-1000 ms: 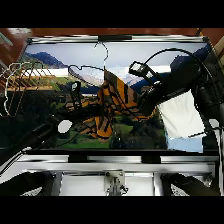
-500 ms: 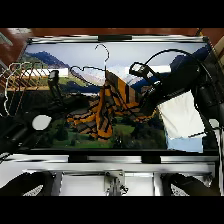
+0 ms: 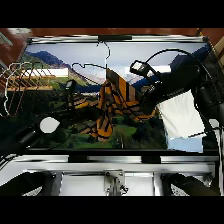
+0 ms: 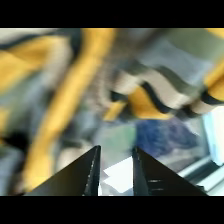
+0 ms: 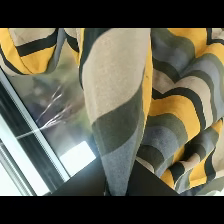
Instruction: Fold the shirts.
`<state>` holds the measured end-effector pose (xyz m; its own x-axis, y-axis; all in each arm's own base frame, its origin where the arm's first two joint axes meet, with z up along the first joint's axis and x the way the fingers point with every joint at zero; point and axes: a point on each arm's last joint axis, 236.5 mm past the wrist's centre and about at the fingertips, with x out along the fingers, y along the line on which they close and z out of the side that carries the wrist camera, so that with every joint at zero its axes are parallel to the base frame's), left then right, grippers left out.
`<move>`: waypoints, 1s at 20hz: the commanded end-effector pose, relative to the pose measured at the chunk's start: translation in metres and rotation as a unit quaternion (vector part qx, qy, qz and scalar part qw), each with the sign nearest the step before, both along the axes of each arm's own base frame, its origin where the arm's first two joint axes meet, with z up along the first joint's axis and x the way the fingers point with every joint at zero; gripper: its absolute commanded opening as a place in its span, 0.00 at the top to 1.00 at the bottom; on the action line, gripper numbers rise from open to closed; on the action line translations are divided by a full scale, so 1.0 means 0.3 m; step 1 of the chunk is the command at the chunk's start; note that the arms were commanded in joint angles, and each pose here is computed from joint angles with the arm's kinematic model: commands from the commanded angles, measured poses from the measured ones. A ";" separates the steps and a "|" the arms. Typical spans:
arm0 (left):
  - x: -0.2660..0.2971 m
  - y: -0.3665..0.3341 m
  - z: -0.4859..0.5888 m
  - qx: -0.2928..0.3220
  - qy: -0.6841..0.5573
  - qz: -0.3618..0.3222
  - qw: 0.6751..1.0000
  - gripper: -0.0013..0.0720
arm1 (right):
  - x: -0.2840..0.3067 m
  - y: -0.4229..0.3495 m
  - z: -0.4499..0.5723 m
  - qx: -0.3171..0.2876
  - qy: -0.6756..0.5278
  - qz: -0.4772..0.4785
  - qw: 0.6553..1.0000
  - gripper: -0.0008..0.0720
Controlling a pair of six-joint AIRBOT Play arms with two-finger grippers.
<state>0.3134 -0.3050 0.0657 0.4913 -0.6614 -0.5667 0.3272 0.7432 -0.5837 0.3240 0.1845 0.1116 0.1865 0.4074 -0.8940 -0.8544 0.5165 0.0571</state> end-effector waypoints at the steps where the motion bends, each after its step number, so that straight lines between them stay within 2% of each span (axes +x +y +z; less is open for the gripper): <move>1: 0.031 -0.080 -0.005 -0.039 -0.007 0.025 0.999 0.63 | 0.003 0.000 0.003 0.001 -0.001 -0.003 1.000 0.92; 3: 0.088 -0.043 -0.021 -0.038 -0.012 0.050 0.998 0.72 | 0.002 0.000 0.002 0.001 -0.001 -0.003 1.000 0.92; 4: 0.108 -0.022 -0.037 -0.034 -0.008 0.059 0.998 0.70 | 0.002 -0.001 0.002 0.001 -0.001 -0.003 1.000 0.92; 6: 0.134 0.006 -0.066 -0.023 -0.005 0.067 0.997 0.51 | 0.000 -0.001 0.002 0.001 0.001 -0.003 1.000 0.92; 13: 0.175 -0.014 -0.104 -0.037 0.001 0.091 0.995 0.53 | 0.001 -0.001 0.002 0.001 0.001 -0.004 1.000 0.92; 14: 0.191 -0.022 -0.087 -0.051 -0.009 0.103 0.993 0.58 | 0.001 -0.001 0.002 0.001 0.001 -0.005 1.000 0.92; 15: 0.206 -0.022 -0.069 -0.060 -0.020 0.112 0.992 0.84 | 0.000 -0.001 0.002 0.001 0.002 -0.006 1.000 0.92; 16: 0.219 -0.017 -0.053 -0.064 -0.030 0.118 0.990 0.93 | 0.001 -0.001 0.002 0.001 0.002 -0.008 1.000 0.92; 20: 0.231 0.046 -0.061 -0.046 -0.020 0.115 0.992 0.93 | 0.002 -0.004 0.001 0.000 0.003 -0.010 1.000 0.92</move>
